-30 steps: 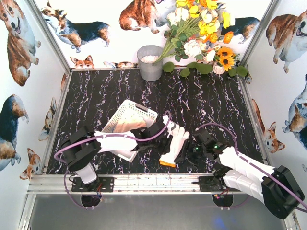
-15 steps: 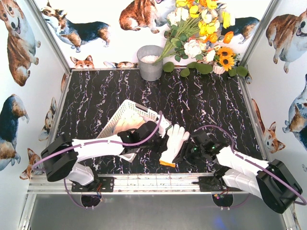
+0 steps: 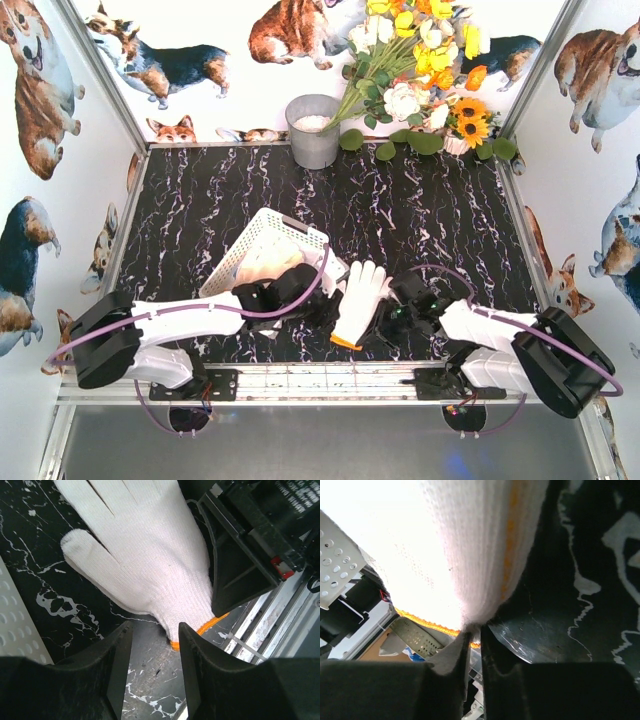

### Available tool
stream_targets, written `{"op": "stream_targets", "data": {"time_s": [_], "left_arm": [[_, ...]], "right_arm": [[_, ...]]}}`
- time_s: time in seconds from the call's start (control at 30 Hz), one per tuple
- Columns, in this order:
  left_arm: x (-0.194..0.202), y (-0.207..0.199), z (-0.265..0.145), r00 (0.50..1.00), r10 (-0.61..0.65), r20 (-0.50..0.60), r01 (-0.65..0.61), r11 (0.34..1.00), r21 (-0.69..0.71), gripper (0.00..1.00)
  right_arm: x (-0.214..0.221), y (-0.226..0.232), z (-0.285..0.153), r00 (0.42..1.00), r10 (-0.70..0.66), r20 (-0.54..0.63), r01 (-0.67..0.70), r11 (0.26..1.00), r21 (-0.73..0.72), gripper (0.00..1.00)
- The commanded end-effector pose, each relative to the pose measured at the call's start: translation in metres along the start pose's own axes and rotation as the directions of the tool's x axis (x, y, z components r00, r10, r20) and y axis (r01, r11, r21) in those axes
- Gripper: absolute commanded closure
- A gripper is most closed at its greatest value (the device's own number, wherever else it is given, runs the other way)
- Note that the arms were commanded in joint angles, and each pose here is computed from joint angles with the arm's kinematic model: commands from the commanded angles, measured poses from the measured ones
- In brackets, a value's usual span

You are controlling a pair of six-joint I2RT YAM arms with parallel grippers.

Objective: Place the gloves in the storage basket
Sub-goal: Pick up the glove from the center of the board.

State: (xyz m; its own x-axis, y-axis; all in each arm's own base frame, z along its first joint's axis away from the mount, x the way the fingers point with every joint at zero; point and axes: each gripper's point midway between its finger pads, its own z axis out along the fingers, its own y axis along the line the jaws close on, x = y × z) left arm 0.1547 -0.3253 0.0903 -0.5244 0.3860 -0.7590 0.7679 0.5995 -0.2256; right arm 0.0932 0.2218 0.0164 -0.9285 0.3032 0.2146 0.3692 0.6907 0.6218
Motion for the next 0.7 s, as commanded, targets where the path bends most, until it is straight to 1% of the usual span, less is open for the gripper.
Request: {"op": "stream_targets", "data": {"time_s": [0.0,0.07,0.13,0.23,0.3,0.43,0.47,0.5,0.67], "left_arm": [[-0.001,-0.01,-0.011,0.984,0.175,0.02,-0.175,0.984,-0.032,0.64],[0.003,-0.019,-0.016,0.96,0.28,0.009,-0.279,0.959,-0.048,0.64],[0.007,-0.024,-0.018,0.939,0.344,-0.004,-0.344,0.937,-0.053,0.62],[0.014,-0.03,-0.021,0.913,0.408,-0.017,-0.409,0.912,-0.035,0.52],[0.016,-0.034,-0.023,0.897,0.441,-0.021,-0.441,0.897,-0.023,0.47],[0.016,-0.039,-0.023,0.865,0.502,-0.023,-0.502,0.865,-0.012,0.42],[0.016,-0.04,-0.022,0.855,0.517,-0.025,-0.518,0.856,-0.007,0.4],[0.015,-0.04,-0.021,0.849,0.529,-0.023,-0.529,0.849,-0.005,0.35],[0.013,-0.049,-0.014,0.828,0.56,0.0,-0.56,0.828,0.03,0.3]], "right_arm": [[-0.006,-0.002,0.001,0.999,-0.007,0.031,0.006,0.999,0.039,0.94],[-0.005,0.005,-0.002,1.0,-0.009,0.025,0.009,1.0,0.026,0.98],[-0.005,0.013,-0.006,1.0,-0.005,0.025,0.005,1.0,0.012,1.0],[-0.004,0.026,-0.014,1.0,-0.009,0.026,0.01,1.0,-0.01,1.0],[-0.003,0.031,-0.018,1.0,-0.012,0.021,0.012,1.0,-0.015,1.0],[-0.002,0.04,-0.023,1.0,-0.003,0.008,0.003,1.0,-0.028,1.0],[-0.002,0.046,-0.026,1.0,-0.01,0.016,0.011,0.999,-0.051,1.0],[-0.002,0.051,-0.028,1.0,-0.01,0.02,0.012,0.998,-0.067,1.0],[-0.003,0.063,-0.034,1.0,0.005,0.019,-0.002,0.993,-0.116,1.0]]}}
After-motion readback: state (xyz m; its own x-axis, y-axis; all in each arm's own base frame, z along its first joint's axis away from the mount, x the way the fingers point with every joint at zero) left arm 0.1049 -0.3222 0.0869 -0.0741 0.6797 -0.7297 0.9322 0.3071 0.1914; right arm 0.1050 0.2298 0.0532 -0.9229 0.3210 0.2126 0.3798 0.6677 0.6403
